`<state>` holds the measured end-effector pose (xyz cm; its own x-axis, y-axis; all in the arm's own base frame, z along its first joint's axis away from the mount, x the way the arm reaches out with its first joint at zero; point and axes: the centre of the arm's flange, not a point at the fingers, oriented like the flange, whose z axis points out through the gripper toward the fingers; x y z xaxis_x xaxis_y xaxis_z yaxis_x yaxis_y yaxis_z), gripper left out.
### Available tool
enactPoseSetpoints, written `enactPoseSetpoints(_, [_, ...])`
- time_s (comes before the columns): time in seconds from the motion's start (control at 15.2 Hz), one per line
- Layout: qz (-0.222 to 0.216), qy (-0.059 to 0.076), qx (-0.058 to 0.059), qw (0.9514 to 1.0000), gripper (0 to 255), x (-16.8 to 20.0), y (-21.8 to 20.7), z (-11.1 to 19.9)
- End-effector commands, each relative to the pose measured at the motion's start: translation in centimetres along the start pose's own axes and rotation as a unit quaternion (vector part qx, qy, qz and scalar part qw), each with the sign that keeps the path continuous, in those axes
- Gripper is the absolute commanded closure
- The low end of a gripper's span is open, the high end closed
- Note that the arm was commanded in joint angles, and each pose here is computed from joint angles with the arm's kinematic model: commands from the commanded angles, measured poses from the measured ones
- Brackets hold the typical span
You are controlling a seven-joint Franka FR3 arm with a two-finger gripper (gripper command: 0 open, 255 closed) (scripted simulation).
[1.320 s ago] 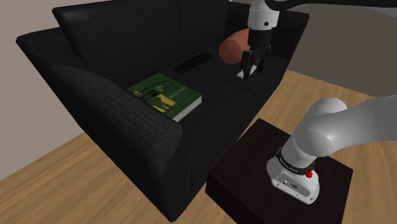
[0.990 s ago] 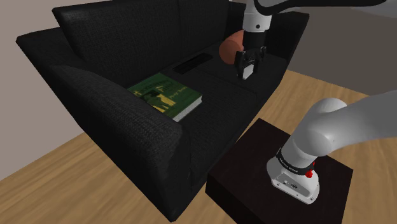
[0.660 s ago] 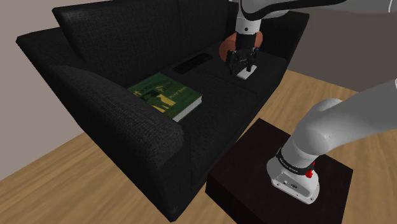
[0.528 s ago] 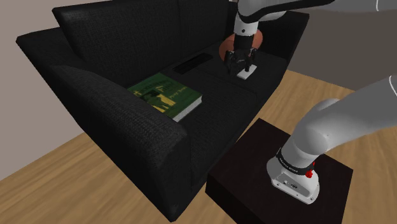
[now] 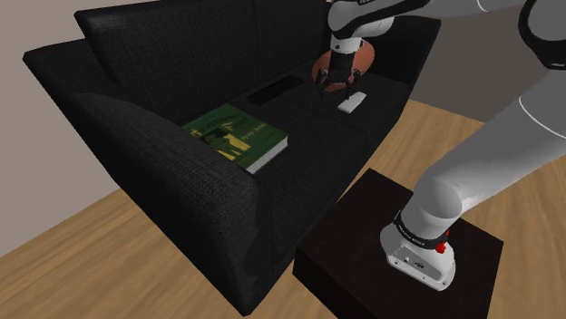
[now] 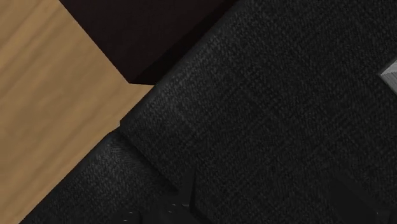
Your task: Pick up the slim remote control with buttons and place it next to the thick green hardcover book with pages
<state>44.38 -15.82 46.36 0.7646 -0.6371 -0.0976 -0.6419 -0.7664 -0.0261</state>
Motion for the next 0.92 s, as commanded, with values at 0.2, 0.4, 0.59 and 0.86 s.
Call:
enactPoseSetpoints(0.2, [0.084, 0.012, 0.007, 0.9963, 0, 5.5, 2.9, 1.6])
enactPoseSetpoints(0.4, [0.134, 0.019, 0.011, 0.9908, 0, 8.6, 5.0, 2.6])
enactPoseSetpoints(0.59, [0.183, 0.026, 0.016, 0.9826, 0, 11.5, 7.3, 3.5])
enactPoseSetpoints(0.86, [0.248, 0.035, 0.021, 0.9679, 0, 14.9, 10.9, 4.7])
